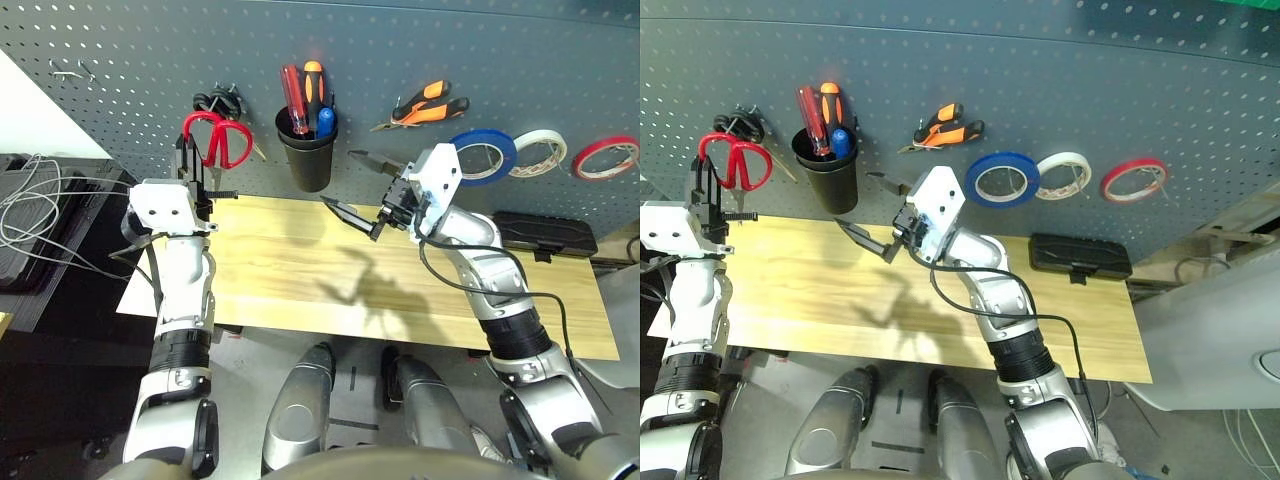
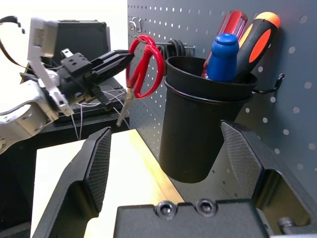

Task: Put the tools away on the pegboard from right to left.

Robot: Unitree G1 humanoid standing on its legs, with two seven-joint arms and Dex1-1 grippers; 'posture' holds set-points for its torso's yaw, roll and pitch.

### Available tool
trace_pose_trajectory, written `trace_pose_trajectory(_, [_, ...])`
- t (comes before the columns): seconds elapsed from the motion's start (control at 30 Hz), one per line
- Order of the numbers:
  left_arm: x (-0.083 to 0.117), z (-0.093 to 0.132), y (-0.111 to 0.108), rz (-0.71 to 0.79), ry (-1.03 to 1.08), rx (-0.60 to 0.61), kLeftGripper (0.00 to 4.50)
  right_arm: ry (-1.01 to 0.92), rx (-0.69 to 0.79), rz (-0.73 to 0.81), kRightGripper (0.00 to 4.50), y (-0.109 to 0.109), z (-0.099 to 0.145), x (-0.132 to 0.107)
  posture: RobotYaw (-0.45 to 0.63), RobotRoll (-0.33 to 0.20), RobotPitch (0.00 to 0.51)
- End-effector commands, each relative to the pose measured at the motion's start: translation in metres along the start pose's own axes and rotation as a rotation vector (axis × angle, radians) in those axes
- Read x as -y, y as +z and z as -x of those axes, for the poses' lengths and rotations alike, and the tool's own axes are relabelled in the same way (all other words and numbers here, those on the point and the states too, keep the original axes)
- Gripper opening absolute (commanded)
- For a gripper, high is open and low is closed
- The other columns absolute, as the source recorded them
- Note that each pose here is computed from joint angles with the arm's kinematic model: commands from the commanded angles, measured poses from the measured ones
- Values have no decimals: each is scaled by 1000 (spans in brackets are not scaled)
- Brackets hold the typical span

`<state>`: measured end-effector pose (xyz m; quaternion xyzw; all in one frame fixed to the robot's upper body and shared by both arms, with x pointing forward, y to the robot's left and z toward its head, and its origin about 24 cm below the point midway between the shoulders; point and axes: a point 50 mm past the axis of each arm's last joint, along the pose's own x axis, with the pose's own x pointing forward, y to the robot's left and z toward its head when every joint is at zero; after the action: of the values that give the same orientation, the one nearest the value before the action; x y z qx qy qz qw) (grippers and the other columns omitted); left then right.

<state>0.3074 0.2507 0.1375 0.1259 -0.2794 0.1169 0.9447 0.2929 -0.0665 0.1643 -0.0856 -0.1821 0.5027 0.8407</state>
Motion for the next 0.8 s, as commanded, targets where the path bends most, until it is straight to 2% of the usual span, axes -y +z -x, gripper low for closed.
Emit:
trace_pose_trajectory(0.03, [-5, 9, -22, 4, 16, -145, 43, 0, 18, -5, 4500, 1, 0, 0, 155, 0, 228])
trace_pose_trajectory(0.37, [1, 10, -35, 23, -25, -261, 43, -10, 13, -8, 4500, 0, 0, 0, 157, 0, 221])
trace_pose_trajectory(0.5, [8, 15, -37, -21, -112, -246, 979, -87, -54, -53, 4500, -14, 7, 7, 157, 0, 221])
trace_pose_trajectory(0.53, [9, 15, -38, -22, -119, -245, 1307, -109, -65, -68, 4500, -18, 8, 8, 158, 0, 218])
trace_pose_trajectory(0.67, [18, 27, -51, -28, -199, -297, 2658, -272, -226, -180, 4500, -53, 29, 18, 160, 0, 216])
trace_pose_trajectory(0.8, [23, 39, -65, -24, -258, -381, 4022, -323, -323, -215, 4500, -73, 44, 16, 158, 0, 221])
